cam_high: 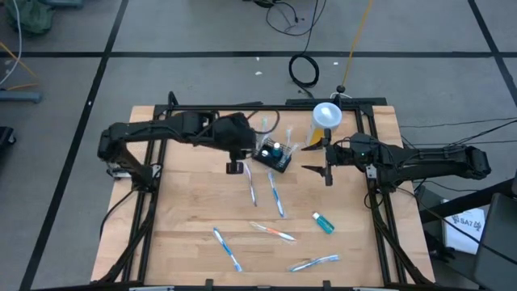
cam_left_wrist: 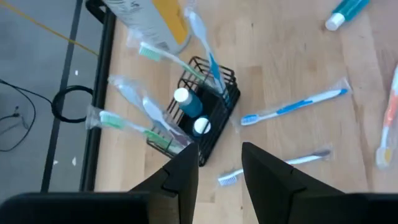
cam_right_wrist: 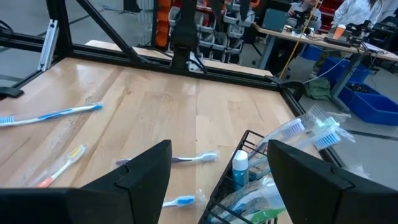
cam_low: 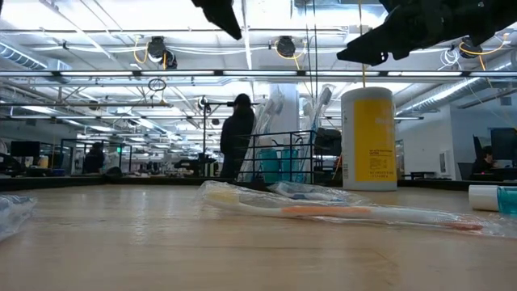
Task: Pick & Place toothbrushing station
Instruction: Put the purple toothbrush into the black organizer
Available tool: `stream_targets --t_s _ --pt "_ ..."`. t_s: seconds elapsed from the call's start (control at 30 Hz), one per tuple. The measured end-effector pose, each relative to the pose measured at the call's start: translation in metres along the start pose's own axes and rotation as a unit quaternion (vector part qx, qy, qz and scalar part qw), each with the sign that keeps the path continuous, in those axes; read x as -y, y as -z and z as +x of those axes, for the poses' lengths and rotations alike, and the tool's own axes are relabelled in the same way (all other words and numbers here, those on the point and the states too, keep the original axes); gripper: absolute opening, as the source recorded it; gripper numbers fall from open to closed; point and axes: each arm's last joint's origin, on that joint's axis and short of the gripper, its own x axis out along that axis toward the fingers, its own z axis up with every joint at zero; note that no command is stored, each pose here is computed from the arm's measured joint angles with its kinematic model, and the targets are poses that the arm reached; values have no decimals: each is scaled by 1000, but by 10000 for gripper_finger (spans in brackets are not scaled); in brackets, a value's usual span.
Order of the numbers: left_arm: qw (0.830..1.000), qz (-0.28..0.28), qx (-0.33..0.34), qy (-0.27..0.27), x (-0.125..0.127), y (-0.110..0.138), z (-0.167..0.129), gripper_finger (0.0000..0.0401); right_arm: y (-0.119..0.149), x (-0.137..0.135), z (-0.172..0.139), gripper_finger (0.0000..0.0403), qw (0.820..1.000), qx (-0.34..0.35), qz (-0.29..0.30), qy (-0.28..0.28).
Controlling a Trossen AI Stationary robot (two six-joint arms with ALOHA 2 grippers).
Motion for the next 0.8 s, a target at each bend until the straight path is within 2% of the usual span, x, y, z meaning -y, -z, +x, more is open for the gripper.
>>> stream_targets --t_s 0.17,0.23,0.3,0.37,0.43,0.53,0.57,0.63,0.7,0.8 --pt "1000 -11 12 2 3 20 11 129 0 0 0 256 1000 -1 15 0" --pt "999 -37 22 8 7 30 24 129 0 0 0 256 1000 -2 25 -1" --pt "995 -99 28 16 14 39 42 129 0 0 0 256 1000 -2 26 -1" --pt "980 -193 31 20 21 48 58 129 0 0 0 256 1000 -2 26 -1" --pt "957 -290 22 12 28 60 74 129 0 0 0 256 1000 -2 26 -1" --pt "921 -389 -4 -16 40 84 94 129 0 0 0 256 1000 -2 25 0" --pt "903 -429 -8 -28 43 92 100 129 0 0 1 256 1000 -1 22 0" --pt "855 -516 -1 -42 48 106 110 129 1 0 1 256 1000 -1 14 0" --pt "813 -580 -12 -57 52 123 118 129 0 0 2 256 1000 1 3 0" --pt "769 -635 -5 -67 56 141 129 129 1 0 2 256 1000 0 -14 0"
